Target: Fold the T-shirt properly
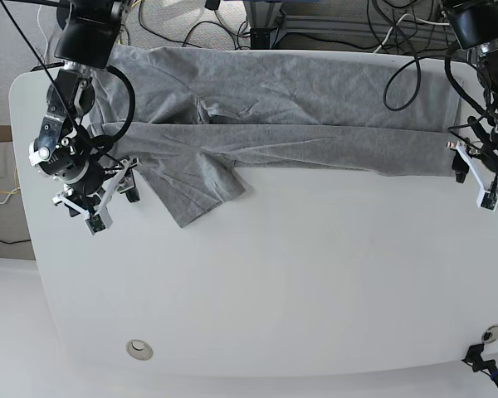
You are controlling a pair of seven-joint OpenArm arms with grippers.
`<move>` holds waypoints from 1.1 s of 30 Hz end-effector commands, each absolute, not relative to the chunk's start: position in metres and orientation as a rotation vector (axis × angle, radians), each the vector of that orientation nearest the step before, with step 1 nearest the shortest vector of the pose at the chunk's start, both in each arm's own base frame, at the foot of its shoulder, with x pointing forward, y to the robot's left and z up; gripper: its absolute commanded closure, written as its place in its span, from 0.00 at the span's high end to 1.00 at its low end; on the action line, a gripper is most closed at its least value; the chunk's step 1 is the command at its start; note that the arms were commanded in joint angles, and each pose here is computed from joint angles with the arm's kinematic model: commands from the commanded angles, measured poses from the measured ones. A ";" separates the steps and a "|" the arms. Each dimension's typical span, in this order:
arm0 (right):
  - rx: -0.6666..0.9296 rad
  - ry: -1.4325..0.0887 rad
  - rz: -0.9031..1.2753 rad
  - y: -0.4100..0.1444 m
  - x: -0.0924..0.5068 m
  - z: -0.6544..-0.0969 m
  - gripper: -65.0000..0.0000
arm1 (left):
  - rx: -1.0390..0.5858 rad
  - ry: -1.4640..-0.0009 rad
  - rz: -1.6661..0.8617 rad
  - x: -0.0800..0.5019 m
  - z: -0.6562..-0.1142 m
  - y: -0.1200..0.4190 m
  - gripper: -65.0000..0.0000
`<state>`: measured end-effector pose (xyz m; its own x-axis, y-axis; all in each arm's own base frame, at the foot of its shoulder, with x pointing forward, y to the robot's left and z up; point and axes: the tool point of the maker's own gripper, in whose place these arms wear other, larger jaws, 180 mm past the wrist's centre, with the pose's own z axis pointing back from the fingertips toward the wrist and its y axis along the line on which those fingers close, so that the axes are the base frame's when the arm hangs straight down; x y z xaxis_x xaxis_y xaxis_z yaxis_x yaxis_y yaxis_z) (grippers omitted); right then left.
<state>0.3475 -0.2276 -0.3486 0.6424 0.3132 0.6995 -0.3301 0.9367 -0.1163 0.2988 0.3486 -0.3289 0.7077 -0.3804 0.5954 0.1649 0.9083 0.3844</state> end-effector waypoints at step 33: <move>0.401 -0.651 0.380 -0.098 0.354 -0.417 0.00 | 0.295 -0.774 -0.298 0.306 -0.324 0.340 0.67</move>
<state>0.3498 -0.0955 -0.4222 0.7451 0.1812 0.6419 -0.4353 0.8613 0.2621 0.2986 0.3344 -0.3380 0.7054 -0.3534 0.6144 0.1644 0.9248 0.3432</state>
